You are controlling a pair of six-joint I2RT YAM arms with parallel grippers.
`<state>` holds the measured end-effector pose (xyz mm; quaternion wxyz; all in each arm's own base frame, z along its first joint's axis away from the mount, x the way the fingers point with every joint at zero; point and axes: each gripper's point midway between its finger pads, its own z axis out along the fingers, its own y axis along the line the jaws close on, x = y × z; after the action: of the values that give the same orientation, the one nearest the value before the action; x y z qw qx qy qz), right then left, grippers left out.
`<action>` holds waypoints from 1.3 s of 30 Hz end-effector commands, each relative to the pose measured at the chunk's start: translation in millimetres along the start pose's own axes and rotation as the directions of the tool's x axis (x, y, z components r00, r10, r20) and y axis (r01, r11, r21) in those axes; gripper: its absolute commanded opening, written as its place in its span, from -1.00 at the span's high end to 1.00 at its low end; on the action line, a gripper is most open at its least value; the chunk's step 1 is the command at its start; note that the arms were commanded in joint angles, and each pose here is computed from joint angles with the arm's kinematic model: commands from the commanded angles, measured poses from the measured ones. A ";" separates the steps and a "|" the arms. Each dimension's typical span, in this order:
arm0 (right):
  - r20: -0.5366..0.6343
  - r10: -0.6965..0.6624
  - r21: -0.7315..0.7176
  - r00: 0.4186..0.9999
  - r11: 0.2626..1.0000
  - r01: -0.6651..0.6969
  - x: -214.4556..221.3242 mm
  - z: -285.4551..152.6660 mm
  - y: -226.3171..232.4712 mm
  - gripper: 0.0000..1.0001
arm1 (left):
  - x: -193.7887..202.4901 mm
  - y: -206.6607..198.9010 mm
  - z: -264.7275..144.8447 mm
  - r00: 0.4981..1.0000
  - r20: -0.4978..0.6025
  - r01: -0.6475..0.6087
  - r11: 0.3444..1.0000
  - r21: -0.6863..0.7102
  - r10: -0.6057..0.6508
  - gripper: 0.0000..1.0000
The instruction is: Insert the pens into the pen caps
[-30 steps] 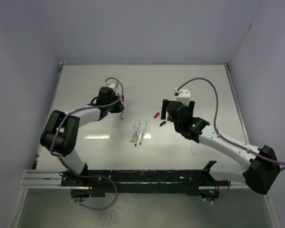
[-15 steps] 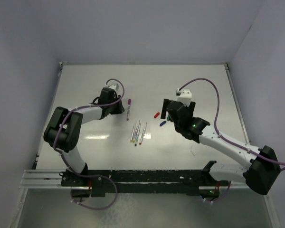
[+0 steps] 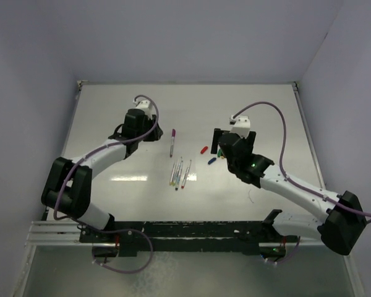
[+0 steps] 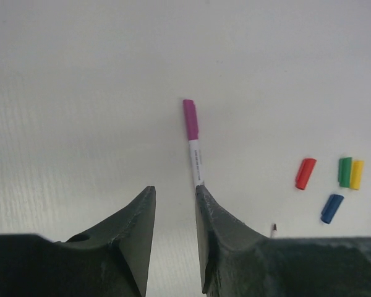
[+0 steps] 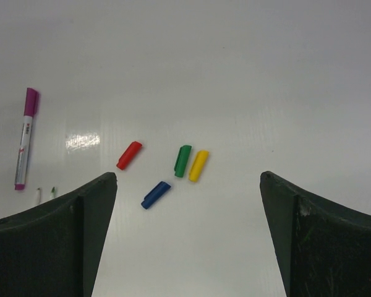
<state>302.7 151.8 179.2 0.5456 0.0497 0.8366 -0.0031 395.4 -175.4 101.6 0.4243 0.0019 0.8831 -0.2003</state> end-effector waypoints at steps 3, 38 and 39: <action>0.045 0.042 0.035 0.998 0.998 -0.043 -17.3 -4.4 -6.6 -0.99 | 27.9 -57.3 -27.3 0.977 -0.019 -0.210 0.975 0.066 0.212 0.28; 0.094 0.173 0.164 0.980 0.969 -0.187 7.8 -22.9 -60.6 -0.89 | 120.9 -73.6 -36.4 0.916 -0.260 -0.339 0.936 -0.098 0.305 0.23; 0.090 0.172 0.162 0.981 0.969 -0.184 8.8 -22.3 -59.7 -0.90 | 121.0 -73.5 -35.4 0.916 -0.261 -0.340 0.935 -0.099 0.305 0.23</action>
<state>272.2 100.2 174.9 0.5603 0.1506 0.8142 -0.0206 266.1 -242.1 43.1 0.3190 0.1569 0.9328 -0.0600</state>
